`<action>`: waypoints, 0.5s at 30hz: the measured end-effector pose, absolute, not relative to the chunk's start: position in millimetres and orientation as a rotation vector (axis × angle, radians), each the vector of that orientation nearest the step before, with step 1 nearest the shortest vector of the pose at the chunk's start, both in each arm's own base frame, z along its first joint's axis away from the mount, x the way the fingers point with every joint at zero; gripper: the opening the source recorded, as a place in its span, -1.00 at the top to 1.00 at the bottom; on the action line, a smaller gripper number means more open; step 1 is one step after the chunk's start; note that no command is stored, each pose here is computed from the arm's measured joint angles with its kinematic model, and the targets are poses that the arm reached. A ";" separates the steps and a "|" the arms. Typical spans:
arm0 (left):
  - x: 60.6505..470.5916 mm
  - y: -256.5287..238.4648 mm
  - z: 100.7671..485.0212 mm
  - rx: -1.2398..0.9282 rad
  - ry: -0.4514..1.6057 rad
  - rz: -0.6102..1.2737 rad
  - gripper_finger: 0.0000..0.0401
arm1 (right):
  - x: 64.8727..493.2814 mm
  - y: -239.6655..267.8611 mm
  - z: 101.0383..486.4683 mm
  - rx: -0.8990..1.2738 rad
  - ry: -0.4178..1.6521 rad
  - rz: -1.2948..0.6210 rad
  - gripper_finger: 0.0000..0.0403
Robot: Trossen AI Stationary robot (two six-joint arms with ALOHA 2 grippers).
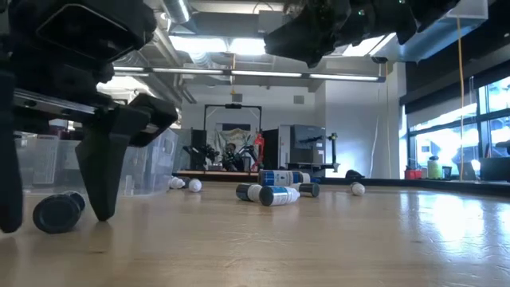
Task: Pick & Place food coloring
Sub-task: Put the bottom small purple food coloring bottle into the transparent bin
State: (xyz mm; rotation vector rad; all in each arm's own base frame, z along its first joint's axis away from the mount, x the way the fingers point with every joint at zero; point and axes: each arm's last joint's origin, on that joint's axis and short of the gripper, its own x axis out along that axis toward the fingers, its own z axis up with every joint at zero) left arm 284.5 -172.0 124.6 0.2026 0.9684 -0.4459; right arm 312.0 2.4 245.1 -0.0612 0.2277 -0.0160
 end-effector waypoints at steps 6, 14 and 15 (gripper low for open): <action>284.7 -171.7 124.4 0.203 0.968 -0.429 0.26 | 311.7 2.4 243.7 -0.060 0.242 -0.016 0.27; 284.2 -167.5 132.8 0.190 0.962 -0.430 0.63 | 311.6 2.3 243.3 -0.063 0.247 -0.017 0.27; 283.2 -167.0 136.4 0.178 0.960 -0.424 0.65 | 311.6 2.3 243.5 -0.063 0.245 -0.017 0.27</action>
